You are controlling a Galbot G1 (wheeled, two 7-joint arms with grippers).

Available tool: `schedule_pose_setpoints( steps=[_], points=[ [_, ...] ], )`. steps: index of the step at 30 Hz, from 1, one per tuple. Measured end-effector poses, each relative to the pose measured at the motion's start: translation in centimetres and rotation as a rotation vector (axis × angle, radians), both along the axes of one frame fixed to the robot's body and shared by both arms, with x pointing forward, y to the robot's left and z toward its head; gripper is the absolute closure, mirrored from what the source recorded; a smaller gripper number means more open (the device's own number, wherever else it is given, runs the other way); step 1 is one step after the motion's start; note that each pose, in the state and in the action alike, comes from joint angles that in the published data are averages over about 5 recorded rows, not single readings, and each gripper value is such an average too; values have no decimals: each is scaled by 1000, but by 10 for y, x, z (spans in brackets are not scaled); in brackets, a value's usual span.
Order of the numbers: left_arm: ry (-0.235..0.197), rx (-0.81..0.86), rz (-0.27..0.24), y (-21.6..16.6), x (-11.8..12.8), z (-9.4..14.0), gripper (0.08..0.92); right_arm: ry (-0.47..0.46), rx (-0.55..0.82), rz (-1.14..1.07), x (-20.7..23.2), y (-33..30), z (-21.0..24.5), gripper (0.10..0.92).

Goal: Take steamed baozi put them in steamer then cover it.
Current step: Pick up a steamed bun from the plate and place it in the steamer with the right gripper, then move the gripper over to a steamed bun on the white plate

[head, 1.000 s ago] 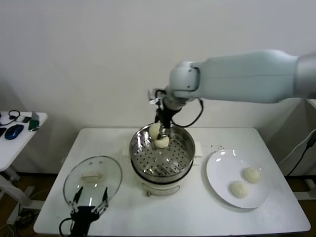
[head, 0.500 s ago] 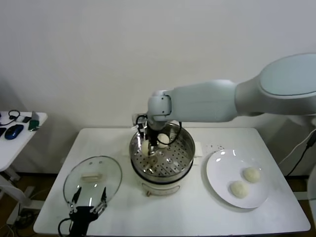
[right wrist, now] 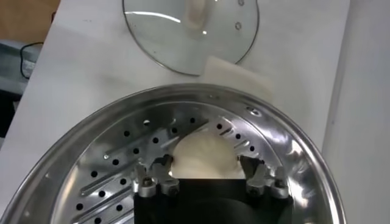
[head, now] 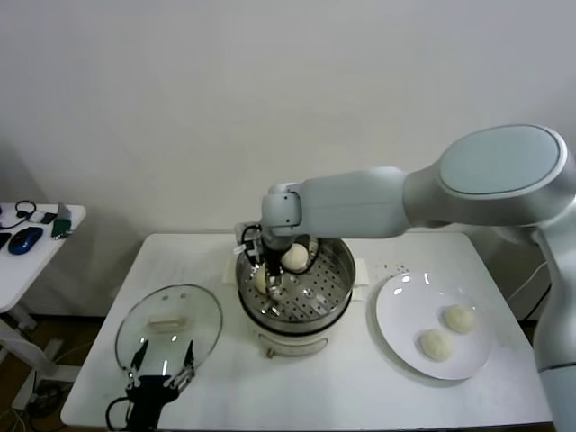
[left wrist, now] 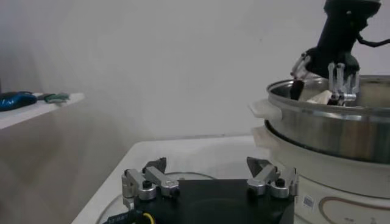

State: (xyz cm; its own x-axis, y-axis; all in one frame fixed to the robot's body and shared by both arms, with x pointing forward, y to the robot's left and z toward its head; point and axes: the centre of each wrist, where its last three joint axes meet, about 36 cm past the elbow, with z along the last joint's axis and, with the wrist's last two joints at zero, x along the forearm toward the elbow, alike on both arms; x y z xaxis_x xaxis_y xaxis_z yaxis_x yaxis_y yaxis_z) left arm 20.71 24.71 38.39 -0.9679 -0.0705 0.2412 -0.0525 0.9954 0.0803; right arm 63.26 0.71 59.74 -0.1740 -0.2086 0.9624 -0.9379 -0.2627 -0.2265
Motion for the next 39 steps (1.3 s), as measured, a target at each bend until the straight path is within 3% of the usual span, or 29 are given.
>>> schedule_pose_setpoints(
  steps=[9,17,27,39],
  points=[
    [-6,2,-5,-3,-1,4,177,16,-5,24,10,-58,58,199],
    [-12,0,-7,-4,-1,7,177,29,-61,-63,-4,-192,95,200],
    [-17,-4,-9,-6,2,7,177,83,-120,-212,-52,-345,36,200],
    [-5,2,-3,-5,-1,4,177,147,-119,-261,-89,-393,-68,200]
  ],
)
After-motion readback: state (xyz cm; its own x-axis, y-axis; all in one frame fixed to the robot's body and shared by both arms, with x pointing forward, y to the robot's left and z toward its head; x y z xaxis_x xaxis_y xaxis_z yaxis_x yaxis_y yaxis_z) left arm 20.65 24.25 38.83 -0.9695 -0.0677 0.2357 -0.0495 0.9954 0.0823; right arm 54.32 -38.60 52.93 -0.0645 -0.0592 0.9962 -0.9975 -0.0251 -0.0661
